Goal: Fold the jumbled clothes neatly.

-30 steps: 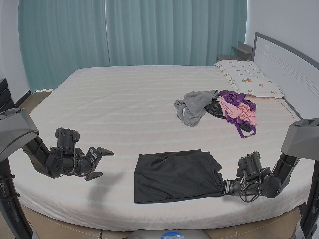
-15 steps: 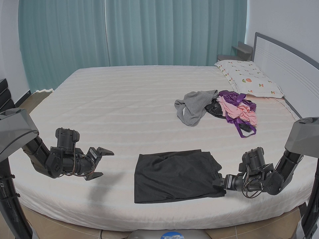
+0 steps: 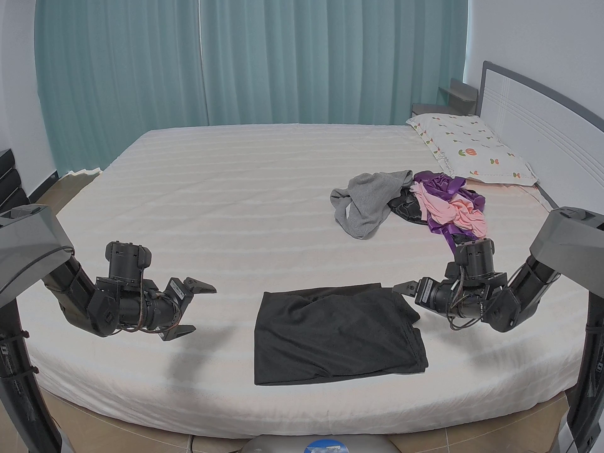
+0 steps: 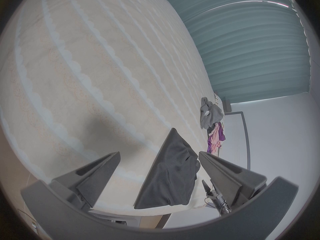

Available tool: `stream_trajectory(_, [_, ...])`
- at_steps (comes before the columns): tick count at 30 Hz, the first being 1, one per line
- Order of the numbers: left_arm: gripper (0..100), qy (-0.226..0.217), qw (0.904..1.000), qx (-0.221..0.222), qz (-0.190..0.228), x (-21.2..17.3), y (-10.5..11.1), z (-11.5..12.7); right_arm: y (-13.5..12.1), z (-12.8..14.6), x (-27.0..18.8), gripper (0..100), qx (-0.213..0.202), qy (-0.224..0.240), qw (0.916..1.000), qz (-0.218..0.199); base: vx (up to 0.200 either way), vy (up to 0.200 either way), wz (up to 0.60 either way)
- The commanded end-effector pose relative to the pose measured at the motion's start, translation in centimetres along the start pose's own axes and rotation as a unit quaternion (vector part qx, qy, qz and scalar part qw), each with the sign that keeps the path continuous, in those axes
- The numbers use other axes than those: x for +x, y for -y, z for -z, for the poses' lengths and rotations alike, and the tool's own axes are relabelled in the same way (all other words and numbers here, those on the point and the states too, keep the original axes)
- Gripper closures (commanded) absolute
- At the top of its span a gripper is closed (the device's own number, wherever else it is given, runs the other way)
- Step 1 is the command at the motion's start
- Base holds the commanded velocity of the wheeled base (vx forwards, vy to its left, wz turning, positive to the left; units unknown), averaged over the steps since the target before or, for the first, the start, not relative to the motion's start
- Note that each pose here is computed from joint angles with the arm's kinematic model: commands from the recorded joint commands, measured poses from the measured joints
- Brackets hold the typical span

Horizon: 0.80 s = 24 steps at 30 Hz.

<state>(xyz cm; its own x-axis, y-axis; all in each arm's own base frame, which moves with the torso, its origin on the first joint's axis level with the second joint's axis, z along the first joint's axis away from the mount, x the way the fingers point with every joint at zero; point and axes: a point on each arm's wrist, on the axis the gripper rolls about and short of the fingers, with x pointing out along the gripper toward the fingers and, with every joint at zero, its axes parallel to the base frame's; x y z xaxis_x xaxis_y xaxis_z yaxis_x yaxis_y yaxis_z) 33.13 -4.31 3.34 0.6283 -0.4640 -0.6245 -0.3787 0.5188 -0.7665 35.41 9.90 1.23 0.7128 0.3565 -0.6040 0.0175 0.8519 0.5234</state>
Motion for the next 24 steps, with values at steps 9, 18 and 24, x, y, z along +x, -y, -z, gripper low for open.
stream_trajectory(9, [0, -0.002, 1.0000, 0.001, -0.003, 0.1, -0.1, 0.1, 0.0, -1.0, 5.4, 0, 0.005, -0.009, 0.9991, -0.040, 0.000, -0.067, 0.00])
stream_trajectory(18, [0, -0.003, 1.0000, 0.002, -0.004, 0.2, -0.1, 0.3, -1.1, -1.8, 6.7, 0, -0.001, -0.007, 0.9988, -0.049, 0.000, 0.000, 0.00])
stream_trajectory(24, [0, -0.003, 1.0000, 0.002, -0.004, 0.2, -0.1, 0.3, -1.6, -1.9, 7.3, 0, -0.003, -0.018, 0.9988, -0.045, 0.000, 0.000, 0.00])
